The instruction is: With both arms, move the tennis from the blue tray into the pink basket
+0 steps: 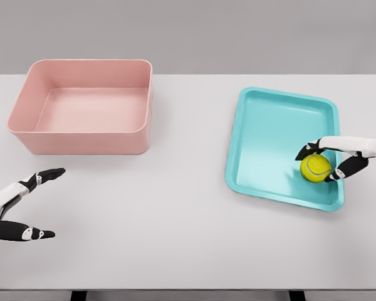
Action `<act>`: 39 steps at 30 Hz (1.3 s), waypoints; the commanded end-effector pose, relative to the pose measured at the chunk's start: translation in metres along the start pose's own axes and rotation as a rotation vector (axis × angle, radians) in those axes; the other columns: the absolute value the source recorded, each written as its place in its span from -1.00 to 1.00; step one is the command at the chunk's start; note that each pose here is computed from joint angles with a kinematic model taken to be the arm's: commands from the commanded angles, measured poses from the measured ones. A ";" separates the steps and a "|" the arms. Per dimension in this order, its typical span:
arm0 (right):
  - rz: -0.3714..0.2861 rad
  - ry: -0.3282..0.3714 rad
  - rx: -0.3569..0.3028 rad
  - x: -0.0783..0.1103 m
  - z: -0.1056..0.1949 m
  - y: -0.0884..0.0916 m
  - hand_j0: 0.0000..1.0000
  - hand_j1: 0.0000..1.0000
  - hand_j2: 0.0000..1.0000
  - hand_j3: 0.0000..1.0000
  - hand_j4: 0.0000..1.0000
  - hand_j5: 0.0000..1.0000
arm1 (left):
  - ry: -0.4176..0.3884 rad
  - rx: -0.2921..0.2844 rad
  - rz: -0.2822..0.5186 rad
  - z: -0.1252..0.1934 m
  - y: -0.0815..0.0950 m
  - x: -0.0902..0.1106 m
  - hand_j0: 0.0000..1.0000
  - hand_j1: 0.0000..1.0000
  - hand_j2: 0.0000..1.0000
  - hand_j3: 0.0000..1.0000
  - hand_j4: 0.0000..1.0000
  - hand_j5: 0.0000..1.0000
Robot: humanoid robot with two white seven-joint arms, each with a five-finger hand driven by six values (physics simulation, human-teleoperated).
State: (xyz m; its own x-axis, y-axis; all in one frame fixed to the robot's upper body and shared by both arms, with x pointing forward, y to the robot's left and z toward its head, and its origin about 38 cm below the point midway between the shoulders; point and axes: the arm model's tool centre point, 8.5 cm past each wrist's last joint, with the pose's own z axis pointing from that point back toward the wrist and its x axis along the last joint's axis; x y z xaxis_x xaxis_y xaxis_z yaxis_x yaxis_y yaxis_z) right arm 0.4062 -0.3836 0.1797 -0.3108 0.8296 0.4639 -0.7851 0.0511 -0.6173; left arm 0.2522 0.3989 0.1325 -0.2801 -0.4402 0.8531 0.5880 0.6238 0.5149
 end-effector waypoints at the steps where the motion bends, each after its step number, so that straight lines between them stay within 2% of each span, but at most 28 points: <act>1: -0.006 -0.009 -0.001 0.002 -0.003 0.000 0.26 0.26 0.26 0.26 0.26 0.26 | 0.000 0.003 0.003 0.000 0.001 0.000 1.00 1.00 1.00 1.00 1.00 1.00; 5: 0.000 -0.016 0.010 0.004 -0.010 0.003 0.26 0.26 0.26 0.26 0.26 0.26 | 0.000 0.002 0.005 0.000 0.000 0.000 1.00 1.00 1.00 1.00 1.00 1.00; 7: 0.001 -0.017 0.011 0.005 -0.010 0.003 0.13 0.13 0.13 0.13 0.13 0.13 | 0.000 0.003 0.003 0.000 0.001 0.000 1.00 1.00 1.00 1.00 1.00 1.00; 8: 0.003 -0.016 0.006 0.005 -0.009 0.002 -0.02 -0.02 -0.02 -0.02 -0.02 -0.02 | 0.000 0.003 0.003 0.000 0.001 0.000 1.00 1.00 1.00 1.00 1.00 1.00; 13: 0.037 -0.055 -0.066 0.018 0.003 -0.023 -0.03 -0.03 -0.03 -0.03 -0.03 -0.03 | 0.000 0.003 0.003 0.000 0.001 0.000 1.00 1.00 1.00 1.00 1.00 1.00; 18: 0.115 -0.161 -0.122 0.040 0.005 -0.043 -0.07 -0.07 -0.07 -0.07 -0.07 -0.07 | 0.000 0.003 0.003 0.000 0.001 0.000 1.00 1.00 1.00 1.00 1.00 1.00; 22: 0.202 -0.299 -0.148 0.092 -0.014 -0.051 -0.07 -0.07 -0.07 -0.07 -0.07 -0.07 | 0.000 0.003 0.003 0.000 0.001 0.000 1.00 1.00 1.00 1.00 1.00 1.00; 25: 0.228 -0.419 -0.145 0.136 -0.051 -0.049 -0.07 -0.07 -0.07 -0.07 -0.07 -0.07 | -0.001 0.003 0.003 0.000 0.001 0.000 1.00 1.00 1.00 1.00 1.00 1.00; 28: 0.260 -0.510 -0.137 0.176 -0.086 -0.041 -0.07 -0.07 -0.07 -0.07 -0.07 -0.07 | 0.000 0.003 0.003 0.000 0.001 0.000 1.00 1.00 1.00 1.00 1.00 1.00; 29: 0.285 -0.551 -0.133 0.197 -0.102 -0.036 -0.07 -0.07 -0.07 -0.07 -0.07 -0.07 | 0.000 0.003 0.003 0.000 0.001 0.000 1.00 1.00 1.00 1.00 1.00 1.00; 32: 0.294 -0.601 -0.112 0.218 -0.119 -0.025 -0.07 -0.07 -0.07 -0.07 -0.07 -0.07 | 0.000 0.003 0.004 0.000 0.001 0.000 1.00 1.00 1.00 1.00 1.00 1.00; 36: 0.351 -0.638 -0.038 0.245 -0.143 0.001 -0.06 -0.06 -0.06 -0.06 -0.06 -0.06 | 0.000 0.003 0.003 0.000 0.001 0.000 1.00 1.00 1.00 1.00 1.00 1.00; 39: 0.368 -0.651 -0.025 0.256 -0.152 0.007 -0.05 -0.05 -0.05 -0.05 -0.05 -0.05 | -0.002 0.002 0.004 0.000 0.001 0.001 1.00 1.00 1.00 1.00 1.00 1.00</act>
State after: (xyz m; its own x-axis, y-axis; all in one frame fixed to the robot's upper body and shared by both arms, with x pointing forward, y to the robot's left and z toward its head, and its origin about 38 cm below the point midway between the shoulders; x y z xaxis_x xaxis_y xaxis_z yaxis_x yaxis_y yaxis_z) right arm 0.4068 -0.1001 0.2012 -0.8034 0.3194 0.5026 -0.5631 -0.1328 -0.8157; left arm 0.2522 0.3987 0.1326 -0.2804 -0.4399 0.8531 0.5880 0.6238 0.5149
